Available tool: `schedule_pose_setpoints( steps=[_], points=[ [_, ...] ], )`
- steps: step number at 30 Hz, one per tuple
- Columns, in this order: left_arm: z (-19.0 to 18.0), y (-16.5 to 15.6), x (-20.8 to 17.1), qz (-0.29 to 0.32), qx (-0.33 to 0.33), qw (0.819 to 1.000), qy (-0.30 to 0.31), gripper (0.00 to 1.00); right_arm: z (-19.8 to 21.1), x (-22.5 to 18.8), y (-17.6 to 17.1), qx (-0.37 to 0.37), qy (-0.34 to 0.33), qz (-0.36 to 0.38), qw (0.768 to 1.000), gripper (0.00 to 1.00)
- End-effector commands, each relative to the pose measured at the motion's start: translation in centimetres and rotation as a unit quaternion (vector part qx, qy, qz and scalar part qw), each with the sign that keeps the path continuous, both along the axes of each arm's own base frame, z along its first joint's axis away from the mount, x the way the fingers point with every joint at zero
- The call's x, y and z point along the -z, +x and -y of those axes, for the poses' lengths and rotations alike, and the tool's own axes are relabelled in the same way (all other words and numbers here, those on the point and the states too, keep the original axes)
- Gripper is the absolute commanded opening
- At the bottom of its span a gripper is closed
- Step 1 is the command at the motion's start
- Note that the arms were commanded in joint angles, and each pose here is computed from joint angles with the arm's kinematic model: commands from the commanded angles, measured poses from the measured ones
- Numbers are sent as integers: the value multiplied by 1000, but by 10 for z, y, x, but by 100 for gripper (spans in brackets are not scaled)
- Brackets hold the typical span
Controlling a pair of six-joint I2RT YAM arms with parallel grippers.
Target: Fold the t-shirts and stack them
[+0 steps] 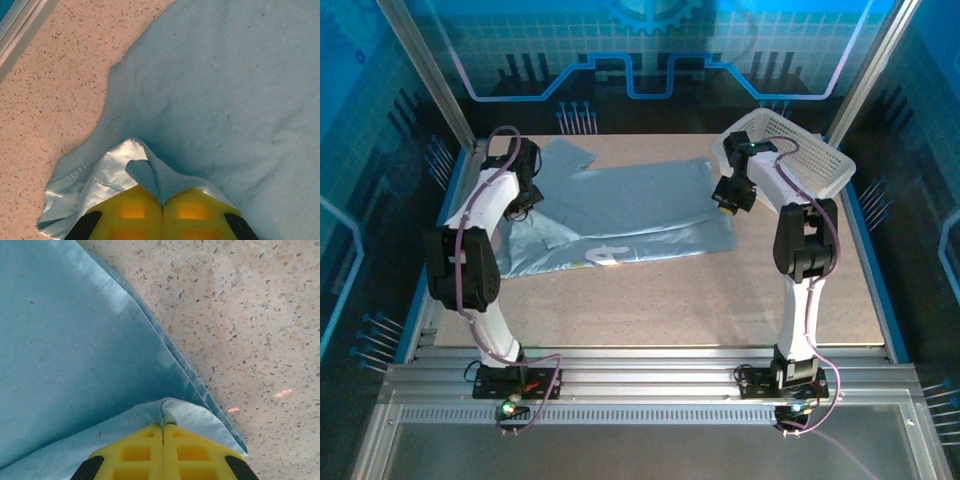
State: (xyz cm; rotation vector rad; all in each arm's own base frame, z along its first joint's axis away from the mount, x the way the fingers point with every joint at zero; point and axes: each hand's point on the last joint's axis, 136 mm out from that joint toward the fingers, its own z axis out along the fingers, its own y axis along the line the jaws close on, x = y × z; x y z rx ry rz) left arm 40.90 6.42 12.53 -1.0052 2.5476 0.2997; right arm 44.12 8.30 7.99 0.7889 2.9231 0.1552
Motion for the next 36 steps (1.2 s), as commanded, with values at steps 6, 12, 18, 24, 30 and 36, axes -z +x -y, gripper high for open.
schedule_pose_setpoints(
  steps=[6,12,18,24,30,36],
  points=[
    [-14,17,-6,8,4,1000,24,0,10,8,5,14,-15,-14,1000,0],
    [-20,26,-8,16,0,1000,21,0,6,10,11,12,-14,-14,1000,0],
    [-22,37,-7,20,8,1000,21,0,5,15,16,11,-20,-19,1000,0],
    [-20,47,6,15,24,1000,2,15,-2,16,31,-1,11,9,1000,31],
    [-17,1,-18,8,-35,999,-36,64,-1,-19,19,-28,13,43,999,52],
    [-18,-107,31,0,-251,946,-205,59,-12,-9,-36,-47,50,33,997,50]
  ],
)
